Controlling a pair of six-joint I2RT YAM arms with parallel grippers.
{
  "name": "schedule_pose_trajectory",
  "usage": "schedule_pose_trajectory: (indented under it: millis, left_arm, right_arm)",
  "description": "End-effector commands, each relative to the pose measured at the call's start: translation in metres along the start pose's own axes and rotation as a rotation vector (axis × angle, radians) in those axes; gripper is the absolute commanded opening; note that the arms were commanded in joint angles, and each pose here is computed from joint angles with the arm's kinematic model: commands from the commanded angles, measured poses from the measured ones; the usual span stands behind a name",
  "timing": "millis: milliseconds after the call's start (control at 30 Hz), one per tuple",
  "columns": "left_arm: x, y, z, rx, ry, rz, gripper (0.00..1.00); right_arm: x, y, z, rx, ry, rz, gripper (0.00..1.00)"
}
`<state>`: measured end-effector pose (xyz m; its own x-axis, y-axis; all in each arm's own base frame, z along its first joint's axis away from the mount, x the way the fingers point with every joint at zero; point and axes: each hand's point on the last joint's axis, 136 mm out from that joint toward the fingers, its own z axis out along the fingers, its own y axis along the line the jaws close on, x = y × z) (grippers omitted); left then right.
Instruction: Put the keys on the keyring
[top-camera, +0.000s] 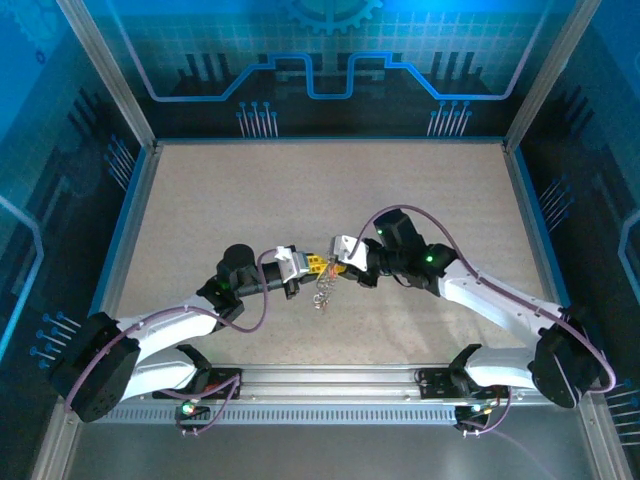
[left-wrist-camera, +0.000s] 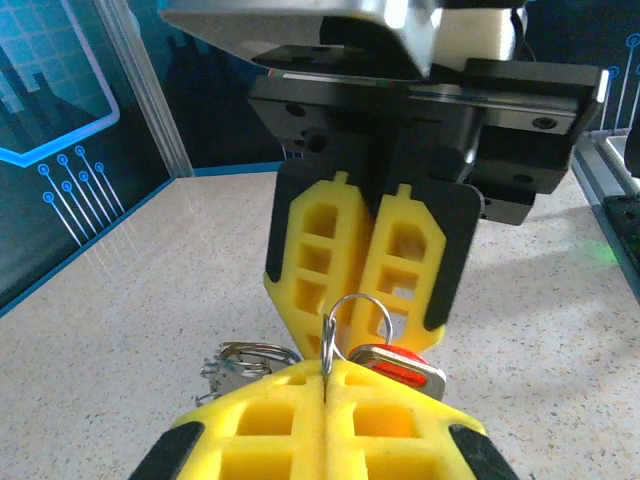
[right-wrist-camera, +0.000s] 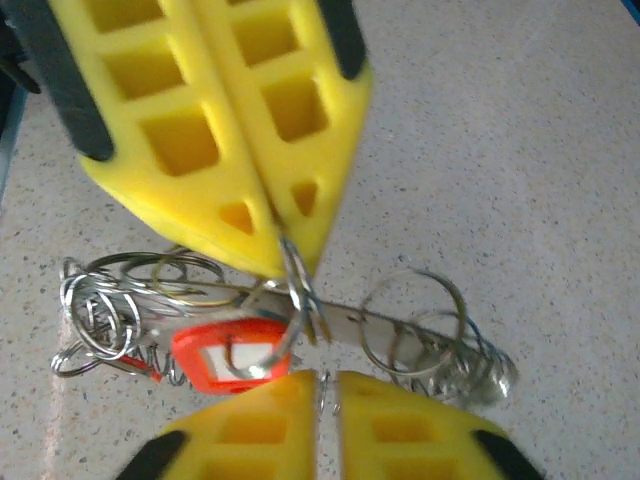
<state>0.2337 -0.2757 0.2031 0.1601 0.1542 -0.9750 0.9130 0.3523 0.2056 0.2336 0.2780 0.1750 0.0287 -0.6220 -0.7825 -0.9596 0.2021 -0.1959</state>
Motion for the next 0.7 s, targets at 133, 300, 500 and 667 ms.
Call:
schedule_pose_trajectory:
  millis: [133,300,500,667]
  left_arm:
    - [-0.016,0.006,-0.005,-0.037,-0.046,0.033,0.00]
    - [-0.016,0.017,-0.005,-0.095,-0.059,0.010,0.00]
    - [-0.017,0.016,-0.006,-0.093,-0.063,0.000,0.00]
    - [-0.015,0.018,-0.006,-0.104,-0.050,-0.006,0.00]
  right_arm:
    - [-0.015,0.014,-0.025,0.002,-0.187,0.067,0.46]
    - [-0.021,0.008,-0.015,0.080,-0.241,0.115,0.50]
    - [-0.026,-0.006,-0.005,0.221,-0.259,0.138,0.47]
    - [-0.037,-0.005,-0.004,0.236,-0.309,0.110,0.40]
